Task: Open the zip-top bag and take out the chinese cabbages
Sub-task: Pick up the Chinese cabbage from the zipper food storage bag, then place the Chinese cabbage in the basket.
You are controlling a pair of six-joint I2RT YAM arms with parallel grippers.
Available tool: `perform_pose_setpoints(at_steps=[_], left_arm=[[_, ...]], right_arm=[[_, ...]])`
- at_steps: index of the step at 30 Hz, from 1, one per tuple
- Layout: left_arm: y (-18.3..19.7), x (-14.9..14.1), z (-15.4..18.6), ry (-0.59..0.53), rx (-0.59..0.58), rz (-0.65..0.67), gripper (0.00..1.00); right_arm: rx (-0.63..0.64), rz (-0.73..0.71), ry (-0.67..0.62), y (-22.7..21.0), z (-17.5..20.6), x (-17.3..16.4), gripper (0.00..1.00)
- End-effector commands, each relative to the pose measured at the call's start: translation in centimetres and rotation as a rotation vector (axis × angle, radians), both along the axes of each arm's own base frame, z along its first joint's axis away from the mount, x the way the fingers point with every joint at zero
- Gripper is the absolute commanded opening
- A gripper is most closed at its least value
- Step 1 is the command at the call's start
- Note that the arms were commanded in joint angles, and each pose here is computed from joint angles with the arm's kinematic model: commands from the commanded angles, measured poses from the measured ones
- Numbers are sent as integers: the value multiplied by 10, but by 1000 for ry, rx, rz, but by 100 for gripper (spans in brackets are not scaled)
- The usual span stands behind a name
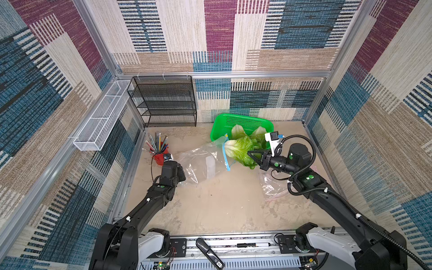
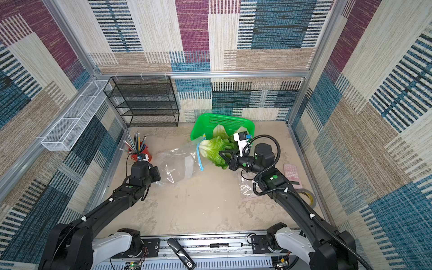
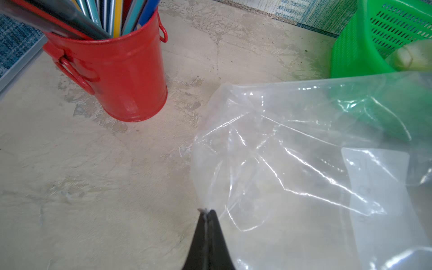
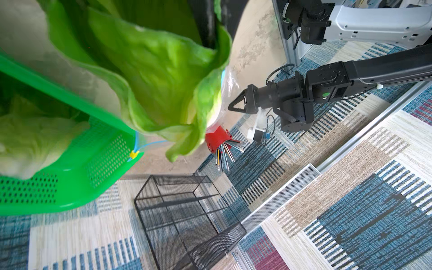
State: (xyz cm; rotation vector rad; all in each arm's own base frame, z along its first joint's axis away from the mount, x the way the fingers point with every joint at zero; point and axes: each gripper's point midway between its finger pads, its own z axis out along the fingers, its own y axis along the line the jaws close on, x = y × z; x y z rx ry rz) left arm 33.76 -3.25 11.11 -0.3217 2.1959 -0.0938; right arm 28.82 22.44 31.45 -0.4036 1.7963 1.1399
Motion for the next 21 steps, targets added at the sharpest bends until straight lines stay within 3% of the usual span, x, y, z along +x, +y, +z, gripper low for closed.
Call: perform_pose_setpoints(at_steps=[1, 10, 14, 21], left_arm=[[5, 0, 1, 1, -10, 46, 0], [6, 2, 1, 6, -10, 49, 0], [0, 5, 1, 8, -12, 15, 0], [-11, 8, 2, 10, -51, -29, 0]], right_arm=[[-43, -33, -49, -7, 8, 7, 7], [-12, -67, -149, -9, 48, 21, 7], [13, -167, -158, -13, 48, 52, 7], [172, -316, -147, -12, 48, 115, 4]])
